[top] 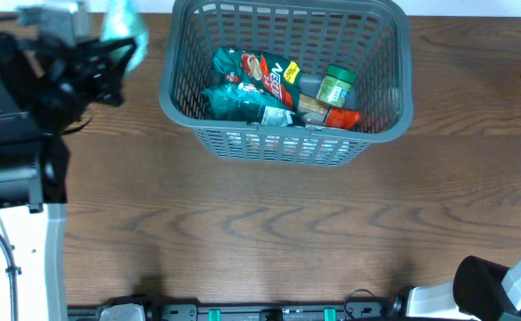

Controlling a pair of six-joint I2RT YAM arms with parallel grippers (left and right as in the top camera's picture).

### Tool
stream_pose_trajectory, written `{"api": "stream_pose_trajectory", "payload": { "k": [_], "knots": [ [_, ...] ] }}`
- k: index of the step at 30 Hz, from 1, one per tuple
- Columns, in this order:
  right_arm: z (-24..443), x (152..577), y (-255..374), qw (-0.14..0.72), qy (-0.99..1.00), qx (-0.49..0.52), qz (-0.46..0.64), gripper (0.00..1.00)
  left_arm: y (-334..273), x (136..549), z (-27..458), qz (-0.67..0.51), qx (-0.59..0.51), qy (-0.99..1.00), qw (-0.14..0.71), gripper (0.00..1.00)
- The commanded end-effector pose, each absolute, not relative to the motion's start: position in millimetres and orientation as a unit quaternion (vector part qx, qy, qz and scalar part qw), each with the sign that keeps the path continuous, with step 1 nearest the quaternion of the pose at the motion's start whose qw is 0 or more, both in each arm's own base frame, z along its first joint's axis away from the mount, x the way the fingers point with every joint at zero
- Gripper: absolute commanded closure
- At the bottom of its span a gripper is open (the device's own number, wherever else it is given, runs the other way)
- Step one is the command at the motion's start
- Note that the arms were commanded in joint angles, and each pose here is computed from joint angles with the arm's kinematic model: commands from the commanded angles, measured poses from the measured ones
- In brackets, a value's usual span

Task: Pack container
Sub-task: 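Carry the tissue pack into the basket and release it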

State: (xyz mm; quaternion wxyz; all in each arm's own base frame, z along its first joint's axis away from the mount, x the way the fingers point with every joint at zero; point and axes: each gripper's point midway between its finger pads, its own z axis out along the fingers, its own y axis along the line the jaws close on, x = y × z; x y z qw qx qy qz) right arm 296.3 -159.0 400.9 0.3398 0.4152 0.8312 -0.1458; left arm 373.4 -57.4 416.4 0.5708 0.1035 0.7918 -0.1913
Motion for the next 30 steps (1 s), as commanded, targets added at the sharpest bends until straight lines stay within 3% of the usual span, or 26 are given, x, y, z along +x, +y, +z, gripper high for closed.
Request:
{"api": "stream_pose_trajectory", "payload": {
  "k": [1, 9, 17, 18, 19, 20, 22, 24, 26, 28, 30],
  "knots": [
    [401, 295, -161, 0.340, 0.827, 0.422, -0.149, 0.01, -108, 371, 439, -0.235, 0.164, 0.764, 0.579, 0.94],
    [401, 295, -161, 0.340, 0.827, 0.422, -0.148, 0.01, -216, 382, 403, -0.308, 0.259, 0.751, 0.523, 0.95],
    [401, 295, -161, 0.340, 0.827, 0.422, -0.149, 0.01, -285, 401, 350, -0.339, 0.302, 0.752, 0.478, 0.94],
    [401, 295, -161, 0.340, 0.827, 0.422, -0.148, 0.01, -289, 403, 346, -0.340, 0.303, 0.752, 0.476, 0.90],
    [401, 295, -161, 0.340, 0.827, 0.422, -0.149, 0.01, -291, 405, 342, -0.340, 0.304, 0.754, 0.473, 0.69],
    [401, 295, -161, 0.340, 0.827, 0.422, -0.148, 0.01, -292, 406, 338, -0.340, 0.304, 0.756, 0.470, 0.58],
    [401, 295, -161, 0.340, 0.827, 0.422, -0.149, 0.01, -293, 408, 332, -0.340, 0.303, 0.760, 0.464, 0.51],
    [401, 295, -161, 0.340, 0.827, 0.422, -0.149, 0.01, -294, 410, 328, -0.339, 0.303, 0.762, 0.461, 0.35],
    [401, 295, -161, 0.340, 0.827, 0.422, -0.149, 0.01, -294, 411, 325, -0.339, 0.303, 0.764, 0.458, 0.29],
    [401, 295, -161, 0.340, 0.827, 0.422, -0.149, 0.01, -294, 410, 323, -0.339, 0.302, 0.767, 0.454, 0.07],
    [401, 295, -161, 0.340, 0.827, 0.422, -0.148, 0.01, -293, 410, 324, -0.338, 0.301, 0.767, 0.455, 0.03]
  ]
}}
